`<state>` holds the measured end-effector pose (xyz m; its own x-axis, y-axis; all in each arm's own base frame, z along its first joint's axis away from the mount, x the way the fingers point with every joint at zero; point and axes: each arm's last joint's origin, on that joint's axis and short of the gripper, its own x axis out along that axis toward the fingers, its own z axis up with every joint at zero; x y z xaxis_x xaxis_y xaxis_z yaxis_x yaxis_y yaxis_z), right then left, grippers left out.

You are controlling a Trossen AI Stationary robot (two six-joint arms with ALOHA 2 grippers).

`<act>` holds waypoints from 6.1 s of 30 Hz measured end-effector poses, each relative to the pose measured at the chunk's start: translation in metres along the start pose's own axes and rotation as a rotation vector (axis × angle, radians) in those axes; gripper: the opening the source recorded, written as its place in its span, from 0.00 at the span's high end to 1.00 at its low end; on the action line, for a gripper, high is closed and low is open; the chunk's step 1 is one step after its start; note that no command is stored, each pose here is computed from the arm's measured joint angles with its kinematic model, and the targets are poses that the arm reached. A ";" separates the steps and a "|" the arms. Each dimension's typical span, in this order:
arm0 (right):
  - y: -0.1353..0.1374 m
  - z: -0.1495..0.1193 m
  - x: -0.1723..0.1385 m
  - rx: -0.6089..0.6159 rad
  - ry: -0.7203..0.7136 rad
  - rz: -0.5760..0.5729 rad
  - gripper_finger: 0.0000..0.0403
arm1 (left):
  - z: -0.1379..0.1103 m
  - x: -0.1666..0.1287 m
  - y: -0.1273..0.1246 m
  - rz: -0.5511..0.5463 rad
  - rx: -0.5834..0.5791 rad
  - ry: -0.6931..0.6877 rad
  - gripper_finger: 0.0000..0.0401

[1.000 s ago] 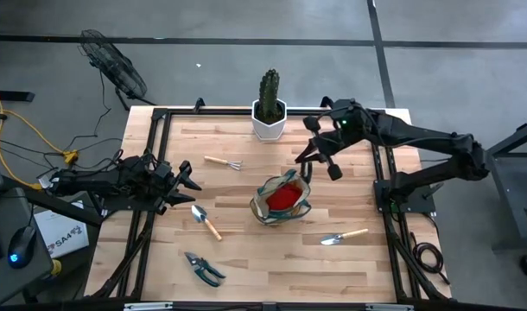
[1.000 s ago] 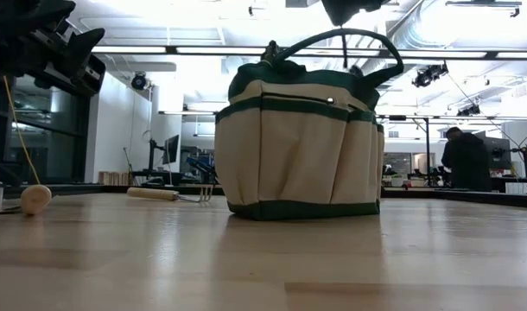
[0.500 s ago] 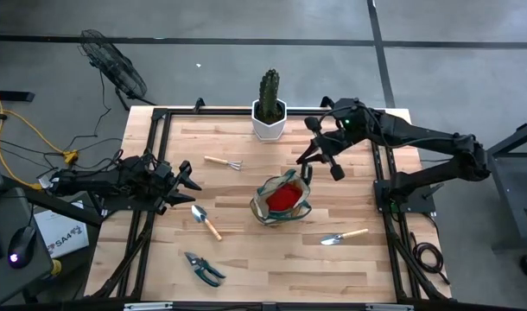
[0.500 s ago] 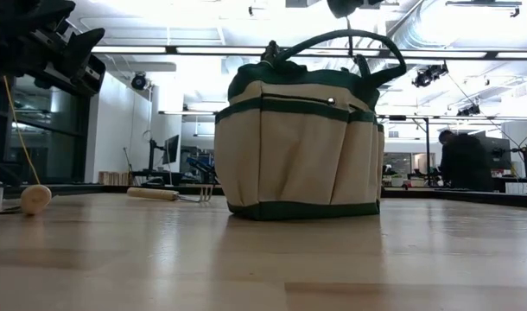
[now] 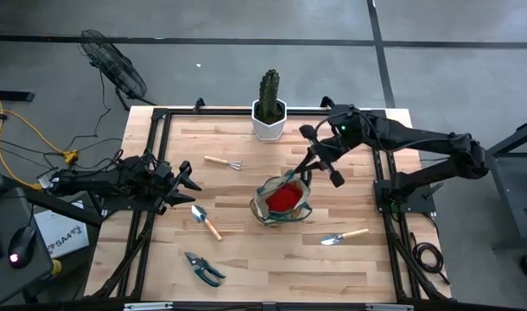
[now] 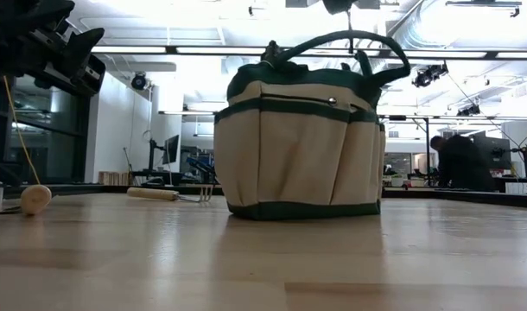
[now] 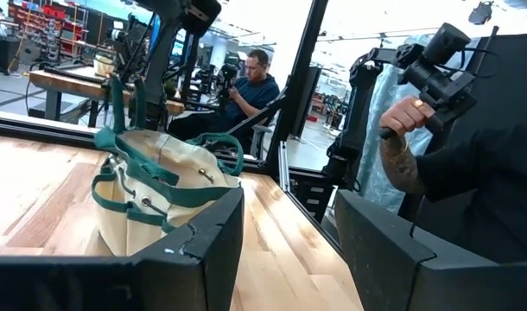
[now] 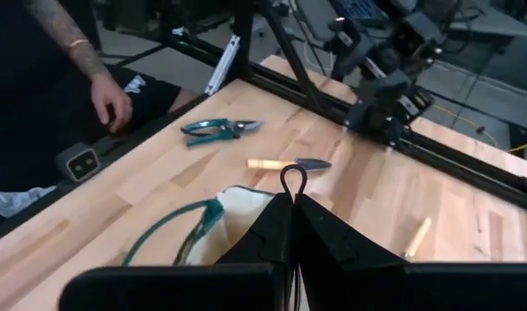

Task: Pick & Place Garden tools in Gardening bag
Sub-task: Put the green shears into the brown gardening bag, then adjust the brown gardening bag

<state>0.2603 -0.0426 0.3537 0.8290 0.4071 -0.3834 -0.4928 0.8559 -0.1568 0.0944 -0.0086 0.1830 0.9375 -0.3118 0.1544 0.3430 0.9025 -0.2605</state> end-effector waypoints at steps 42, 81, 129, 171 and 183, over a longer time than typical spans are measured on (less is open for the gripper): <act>0.020 0.004 0.028 0.021 0.013 -0.132 0.99 | 0.000 0.000 0.000 0.004 0.000 -0.001 0.55; 0.015 0.003 0.032 0.260 -0.014 -0.220 0.99 | 0.000 0.000 0.000 0.001 0.000 0.000 0.55; 0.027 -0.006 0.072 0.254 0.100 -0.356 0.99 | -0.012 0.018 0.017 0.262 -0.141 0.078 0.55; 0.028 -0.005 0.071 0.322 0.080 -0.364 0.70 | -0.013 0.019 0.016 0.206 -0.140 0.103 0.55; 0.028 -0.005 0.071 0.323 0.083 -0.363 0.64 | -0.015 0.018 0.016 0.213 -0.145 0.120 0.55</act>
<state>0.3040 0.0088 0.3175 0.9019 0.0489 -0.4293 -0.0583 0.9983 -0.0087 0.1182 -0.0041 0.1675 0.9866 -0.1603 -0.0307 0.1339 0.9024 -0.4097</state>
